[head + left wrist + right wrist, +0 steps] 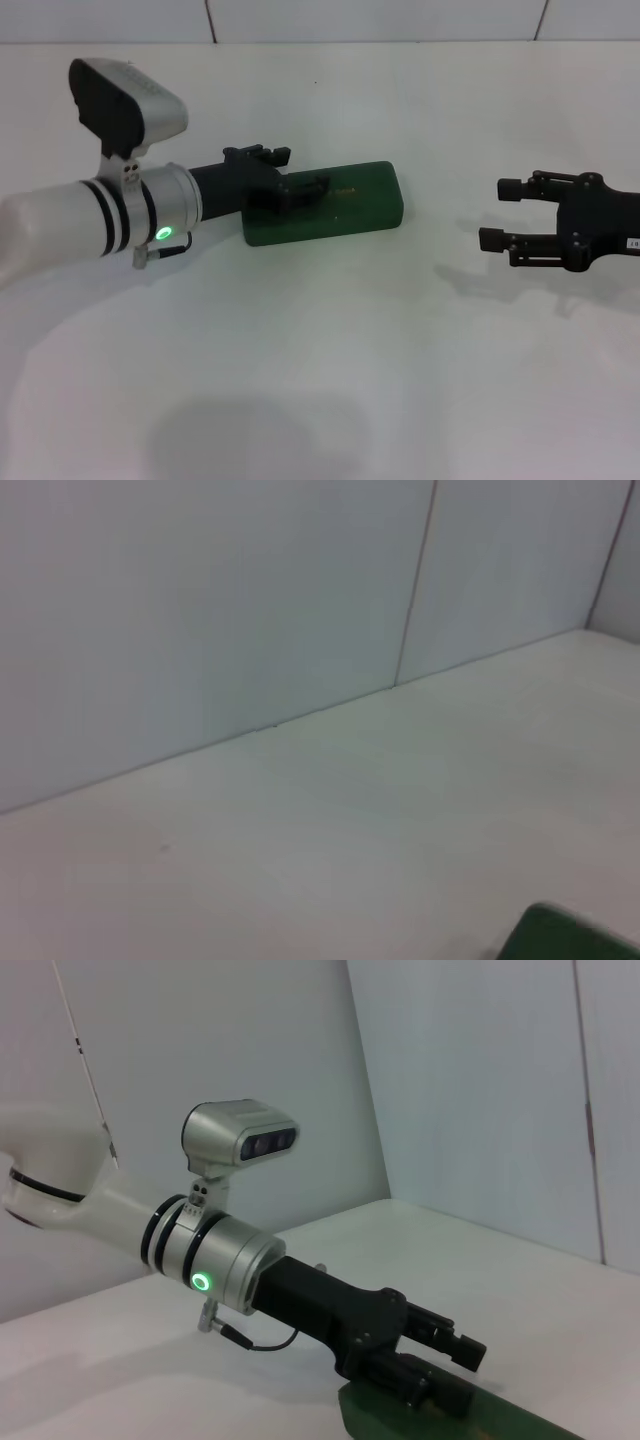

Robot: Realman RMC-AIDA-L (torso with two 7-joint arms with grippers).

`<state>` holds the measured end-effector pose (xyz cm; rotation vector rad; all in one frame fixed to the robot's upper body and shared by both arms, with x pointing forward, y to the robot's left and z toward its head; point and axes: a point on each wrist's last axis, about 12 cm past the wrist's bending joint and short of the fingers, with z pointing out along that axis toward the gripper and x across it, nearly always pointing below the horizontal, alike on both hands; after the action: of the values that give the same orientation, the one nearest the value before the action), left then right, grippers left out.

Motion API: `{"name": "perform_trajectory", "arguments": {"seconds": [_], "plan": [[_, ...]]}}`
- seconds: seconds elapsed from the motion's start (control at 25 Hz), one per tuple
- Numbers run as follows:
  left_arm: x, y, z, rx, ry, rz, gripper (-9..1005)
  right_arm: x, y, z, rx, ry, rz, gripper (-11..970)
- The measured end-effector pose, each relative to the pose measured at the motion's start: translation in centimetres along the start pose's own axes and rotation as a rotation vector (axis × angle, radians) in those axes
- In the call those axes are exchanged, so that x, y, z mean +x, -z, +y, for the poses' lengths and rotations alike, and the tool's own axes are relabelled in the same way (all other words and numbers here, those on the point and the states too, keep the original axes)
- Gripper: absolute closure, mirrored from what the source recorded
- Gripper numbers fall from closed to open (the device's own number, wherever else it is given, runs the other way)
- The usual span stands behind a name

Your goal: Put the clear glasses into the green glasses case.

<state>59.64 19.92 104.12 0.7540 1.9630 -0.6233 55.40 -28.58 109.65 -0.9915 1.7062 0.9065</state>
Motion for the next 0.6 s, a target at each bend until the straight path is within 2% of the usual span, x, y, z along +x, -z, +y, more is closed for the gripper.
{"name": "perform_trajectory", "arguments": {"seconds": [0.12,0.2,0.4,0.6], "plan": [[0.1,0.7,-0.6,0.043,0.007,-0.085,271,0.0,-0.1,0.1,-0.005,0.0,-0.001,181],[0.1,1.8,-1.2,0.094,0.0,-0.194,271,0.0,-0.1,0.1,-0.007,0.003,-0.003,181],[0.6,6.2,-3.5,0.261,-0.076,-0.508,271,-0.6,-0.3,0.2,-0.003,0.042,-0.039,182],[2.7,10.0,-4.8,0.34,-0.129,-0.616,271,-2.2,-0.9,0.8,-0.046,0.147,-0.118,182]]}}
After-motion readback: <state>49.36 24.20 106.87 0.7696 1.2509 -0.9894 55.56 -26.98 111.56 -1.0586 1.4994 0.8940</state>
